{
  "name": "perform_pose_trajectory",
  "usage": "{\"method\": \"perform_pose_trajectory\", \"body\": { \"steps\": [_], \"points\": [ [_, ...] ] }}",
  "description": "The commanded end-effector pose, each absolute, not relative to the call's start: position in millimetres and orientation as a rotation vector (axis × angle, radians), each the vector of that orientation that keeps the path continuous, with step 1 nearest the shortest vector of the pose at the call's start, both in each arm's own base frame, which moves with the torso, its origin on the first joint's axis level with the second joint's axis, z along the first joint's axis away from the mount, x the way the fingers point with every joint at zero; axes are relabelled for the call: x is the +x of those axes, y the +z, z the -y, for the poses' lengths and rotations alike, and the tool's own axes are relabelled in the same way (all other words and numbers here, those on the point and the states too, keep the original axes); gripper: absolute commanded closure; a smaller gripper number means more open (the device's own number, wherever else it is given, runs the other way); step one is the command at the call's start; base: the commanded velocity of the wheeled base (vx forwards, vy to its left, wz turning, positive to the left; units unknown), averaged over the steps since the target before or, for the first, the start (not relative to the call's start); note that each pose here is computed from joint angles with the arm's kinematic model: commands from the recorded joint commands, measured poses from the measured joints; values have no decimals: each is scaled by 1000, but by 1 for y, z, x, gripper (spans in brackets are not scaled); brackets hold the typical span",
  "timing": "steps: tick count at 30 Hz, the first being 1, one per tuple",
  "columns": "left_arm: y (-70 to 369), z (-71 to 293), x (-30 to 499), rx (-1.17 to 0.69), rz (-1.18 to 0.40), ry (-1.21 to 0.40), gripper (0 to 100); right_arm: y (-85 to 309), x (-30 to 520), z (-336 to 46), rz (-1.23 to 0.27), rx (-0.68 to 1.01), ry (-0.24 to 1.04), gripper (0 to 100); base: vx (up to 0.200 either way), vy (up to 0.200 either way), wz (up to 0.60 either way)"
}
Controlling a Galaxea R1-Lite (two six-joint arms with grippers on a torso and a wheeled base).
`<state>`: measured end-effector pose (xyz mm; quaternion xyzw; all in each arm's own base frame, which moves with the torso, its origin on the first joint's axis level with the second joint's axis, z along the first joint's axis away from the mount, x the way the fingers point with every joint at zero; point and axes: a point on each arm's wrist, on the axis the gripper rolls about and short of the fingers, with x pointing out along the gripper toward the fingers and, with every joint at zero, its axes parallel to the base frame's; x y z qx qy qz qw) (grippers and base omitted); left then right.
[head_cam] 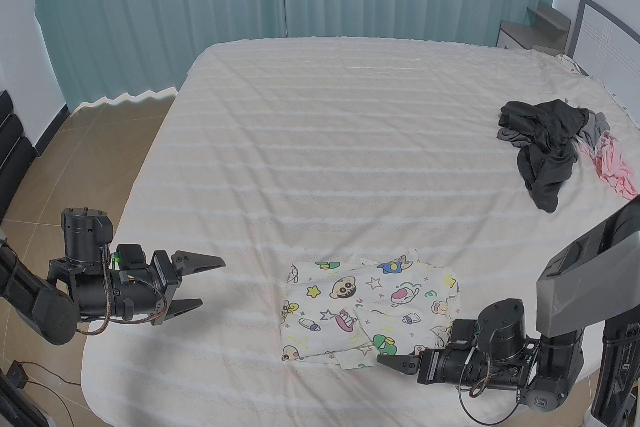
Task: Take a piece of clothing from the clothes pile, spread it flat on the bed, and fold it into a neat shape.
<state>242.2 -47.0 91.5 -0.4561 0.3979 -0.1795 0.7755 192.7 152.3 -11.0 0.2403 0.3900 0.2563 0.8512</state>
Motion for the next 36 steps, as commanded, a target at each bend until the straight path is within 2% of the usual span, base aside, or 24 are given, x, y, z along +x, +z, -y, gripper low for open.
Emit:
{"method": "perform_pose_trajectory", "body": {
  "steps": [1,3,4,26,36],
  "points": [
    [91,45,243,-992,-858,-381,0,-13,198,-156,-804,512,547,0,0,0,0],
    [91,45,243,-993,-859,-379,0,-12,197,-155,-800,513,541,0,0,0,0],
    [91,45,243,-994,-858,-379,0,-11,196,-154,-799,511,532,100,0,0,0],
    [88,45,244,-994,-868,-372,0,3,186,-133,-773,511,465,100,0,0,0],
    [87,43,245,-997,-866,-366,0,12,203,-111,-684,524,390,100,0,0,0]
  ]
}}
